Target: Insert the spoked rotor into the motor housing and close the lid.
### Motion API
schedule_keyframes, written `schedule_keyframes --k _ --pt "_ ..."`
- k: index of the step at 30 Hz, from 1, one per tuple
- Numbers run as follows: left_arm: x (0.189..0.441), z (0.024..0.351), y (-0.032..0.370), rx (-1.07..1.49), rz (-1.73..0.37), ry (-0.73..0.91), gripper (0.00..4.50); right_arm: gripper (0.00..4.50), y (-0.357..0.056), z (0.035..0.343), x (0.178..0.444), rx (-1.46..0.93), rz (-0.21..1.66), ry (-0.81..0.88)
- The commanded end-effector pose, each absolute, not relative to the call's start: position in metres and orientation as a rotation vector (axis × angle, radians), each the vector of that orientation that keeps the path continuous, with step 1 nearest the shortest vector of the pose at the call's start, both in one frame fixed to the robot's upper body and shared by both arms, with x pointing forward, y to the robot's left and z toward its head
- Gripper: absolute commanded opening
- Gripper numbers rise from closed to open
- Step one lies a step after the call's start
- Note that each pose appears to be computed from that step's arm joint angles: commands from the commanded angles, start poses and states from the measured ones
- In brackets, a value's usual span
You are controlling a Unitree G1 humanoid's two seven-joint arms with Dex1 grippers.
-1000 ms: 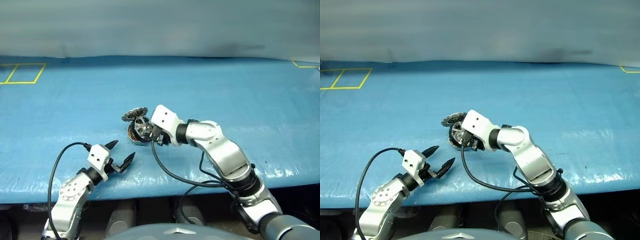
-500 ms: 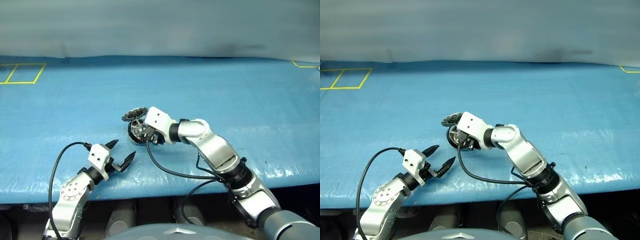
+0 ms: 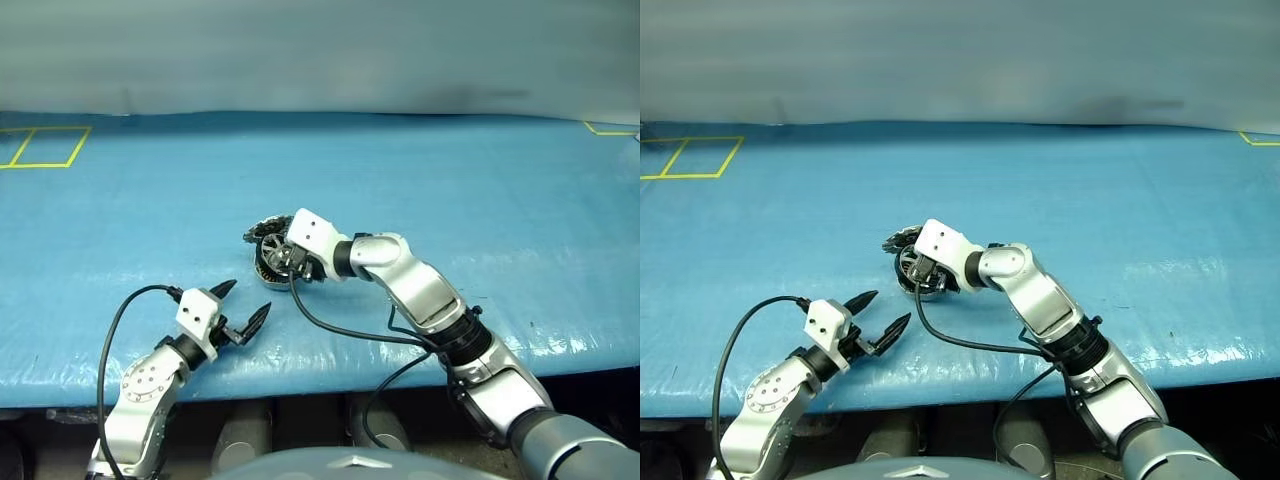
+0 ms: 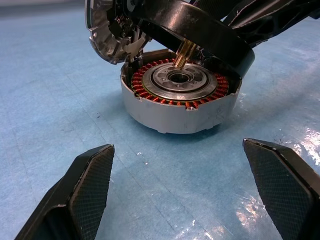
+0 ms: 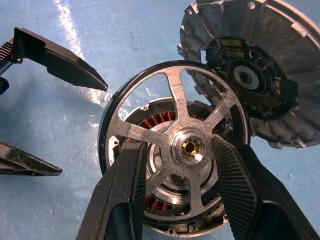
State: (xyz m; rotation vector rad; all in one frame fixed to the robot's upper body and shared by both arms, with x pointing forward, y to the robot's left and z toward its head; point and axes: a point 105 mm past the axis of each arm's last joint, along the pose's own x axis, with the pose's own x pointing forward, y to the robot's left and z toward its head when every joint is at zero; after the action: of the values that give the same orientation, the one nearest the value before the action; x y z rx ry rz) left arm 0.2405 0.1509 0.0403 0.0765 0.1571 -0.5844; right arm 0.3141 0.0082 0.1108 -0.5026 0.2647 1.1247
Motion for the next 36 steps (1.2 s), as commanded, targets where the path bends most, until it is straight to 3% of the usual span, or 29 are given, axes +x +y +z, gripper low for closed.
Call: schedule_keyframes --k 1,36 --pt "0.24 0.054 0.148 0.096 -0.594 0.105 4.5 1.68 0.012 0.123 0.319 -0.517 1.119 0.205" --pt "0.239 0.052 0.146 0.084 -0.594 0.111 4.5 1.68 -0.001 0.109 0.32 -0.596 1.129 0.273"
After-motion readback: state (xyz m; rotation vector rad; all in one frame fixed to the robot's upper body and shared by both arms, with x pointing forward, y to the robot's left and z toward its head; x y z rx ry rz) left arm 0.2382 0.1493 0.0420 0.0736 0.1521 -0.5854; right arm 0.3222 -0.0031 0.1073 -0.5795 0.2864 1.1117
